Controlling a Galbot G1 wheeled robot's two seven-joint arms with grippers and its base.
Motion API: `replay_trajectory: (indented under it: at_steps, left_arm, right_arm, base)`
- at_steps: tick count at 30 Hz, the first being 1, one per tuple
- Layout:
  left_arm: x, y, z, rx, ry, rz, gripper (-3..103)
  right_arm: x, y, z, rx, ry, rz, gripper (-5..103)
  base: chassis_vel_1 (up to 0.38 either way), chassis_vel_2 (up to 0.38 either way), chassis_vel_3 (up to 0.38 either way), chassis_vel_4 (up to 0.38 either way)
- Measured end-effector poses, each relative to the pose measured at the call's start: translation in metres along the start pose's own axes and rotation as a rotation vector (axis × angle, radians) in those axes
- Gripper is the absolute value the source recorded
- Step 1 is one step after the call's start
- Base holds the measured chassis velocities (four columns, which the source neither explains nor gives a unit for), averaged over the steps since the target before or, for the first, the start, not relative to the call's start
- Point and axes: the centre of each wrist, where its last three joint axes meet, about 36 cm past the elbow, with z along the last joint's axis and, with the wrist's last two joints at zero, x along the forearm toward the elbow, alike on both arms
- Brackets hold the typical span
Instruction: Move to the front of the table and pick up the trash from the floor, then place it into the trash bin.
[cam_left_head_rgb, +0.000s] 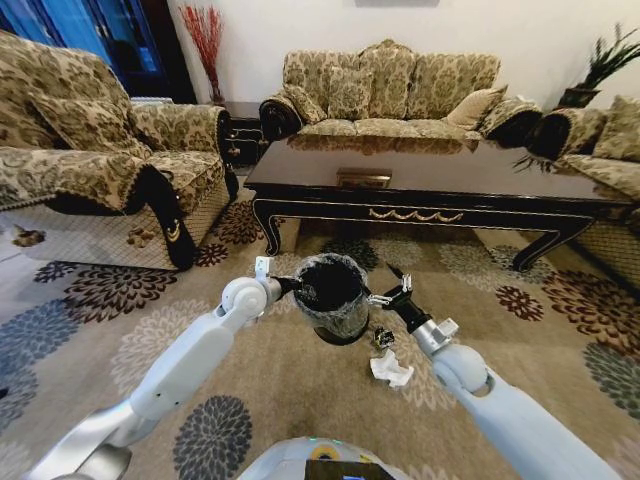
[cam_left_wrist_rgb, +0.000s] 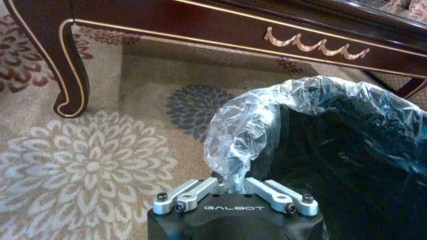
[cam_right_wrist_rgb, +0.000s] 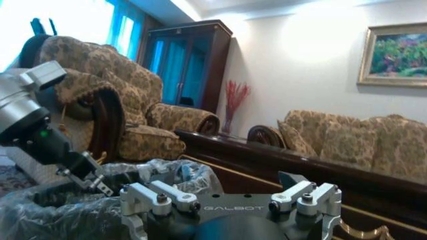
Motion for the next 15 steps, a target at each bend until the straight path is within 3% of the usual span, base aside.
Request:
replay_trajectory:
  at_steps: [4, 6, 7, 8, 10, 12, 14, 15]
  left_arm:
    - [0.001, 0.003, -0.001, 0.006, -0.006, -0.002, 2]
    - [0.005, 0.011, -0.003, 0.016, -0.016, -0.023, 2]
    - [0.011, 0.024, -0.004, 0.020, -0.022, -0.058, 2]
    - [0.011, 0.024, -0.004, 0.020, -0.022, -0.058, 2]
    - [0.023, 0.040, -0.005, 0.016, -0.029, -0.103, 2]
    - [0.029, 0.048, -0.007, 0.012, -0.032, -0.124, 2]
    - [0.041, 0.059, -0.011, 0.002, -0.044, -0.161, 2]
    - [0.053, 0.068, -0.017, -0.007, -0.058, -0.187, 2]
  right_arm:
    - [0.002, -0.006, -0.003, -0.018, -0.017, 0.019, 100]
    - [0.004, -0.013, -0.006, -0.069, -0.026, 0.082, 100]
    - [0.008, -0.021, -0.008, -0.136, -0.028, 0.172, 100]
    - [0.008, -0.021, -0.008, -0.136, -0.028, 0.172, 100]
    - [0.014, -0.030, -0.006, -0.244, -0.015, 0.298, 100]
    - [0.017, -0.035, -0.003, -0.270, 0.005, 0.352, 100]
    - [0.025, -0.041, 0.007, -0.264, 0.099, 0.447, 100]
    - [0.034, -0.041, 0.021, -0.239, 0.276, 0.553, 100]
  base:
    - [0.000, 0.000, 0.000, 0.000]
    - [0.000, 0.000, 0.000, 0.000]
    - [0.000, 0.000, 0.000, 0.000]
    - [0.000, 0.000, 0.000, 0.000]
    - [0.000, 0.000, 0.000, 0.000]
    - [0.000, 0.000, 0.000, 0.000]
    - [0.000, 0.000, 0.000, 0.000]
    - [0.000, 0.000, 0.000, 0.000]
